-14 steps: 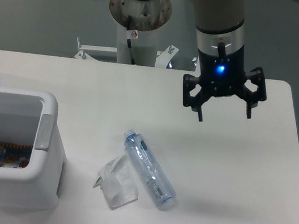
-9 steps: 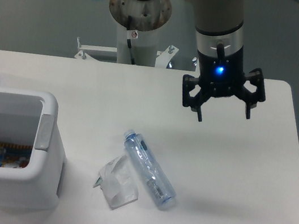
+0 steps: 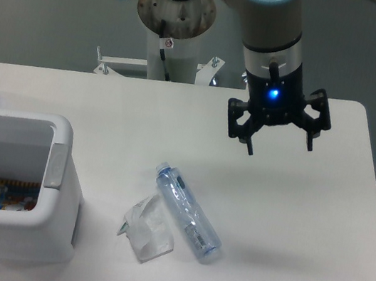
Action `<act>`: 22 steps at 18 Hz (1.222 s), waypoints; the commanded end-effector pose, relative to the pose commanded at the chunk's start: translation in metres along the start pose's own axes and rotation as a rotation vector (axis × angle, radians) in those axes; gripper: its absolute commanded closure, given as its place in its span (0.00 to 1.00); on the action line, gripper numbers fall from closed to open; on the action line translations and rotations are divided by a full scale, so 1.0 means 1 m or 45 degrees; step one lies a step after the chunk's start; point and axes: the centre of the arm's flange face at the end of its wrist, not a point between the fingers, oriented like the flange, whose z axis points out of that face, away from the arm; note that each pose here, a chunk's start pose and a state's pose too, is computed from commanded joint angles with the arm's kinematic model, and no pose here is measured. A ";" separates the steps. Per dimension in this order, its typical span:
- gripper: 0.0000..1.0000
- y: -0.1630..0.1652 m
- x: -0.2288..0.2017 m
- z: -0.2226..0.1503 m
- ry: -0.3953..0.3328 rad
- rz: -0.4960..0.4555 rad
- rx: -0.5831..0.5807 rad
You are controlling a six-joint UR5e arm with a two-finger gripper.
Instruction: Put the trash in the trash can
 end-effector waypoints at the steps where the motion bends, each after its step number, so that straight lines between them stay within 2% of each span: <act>1: 0.00 0.001 0.007 0.007 0.012 0.013 -0.012; 3: 0.00 -0.004 0.025 0.021 0.016 0.035 0.008; 5: 0.00 -0.012 0.047 0.039 0.009 0.002 0.061; 8: 0.00 -0.023 0.088 0.067 0.081 0.018 0.043; 10: 0.00 -0.023 0.106 0.086 0.208 0.034 0.038; 13: 0.00 -0.028 0.128 0.099 0.461 0.024 0.092; 15: 0.00 -0.027 0.138 0.114 0.556 0.020 0.081; 22: 0.00 -0.024 0.173 0.173 0.607 0.041 -0.033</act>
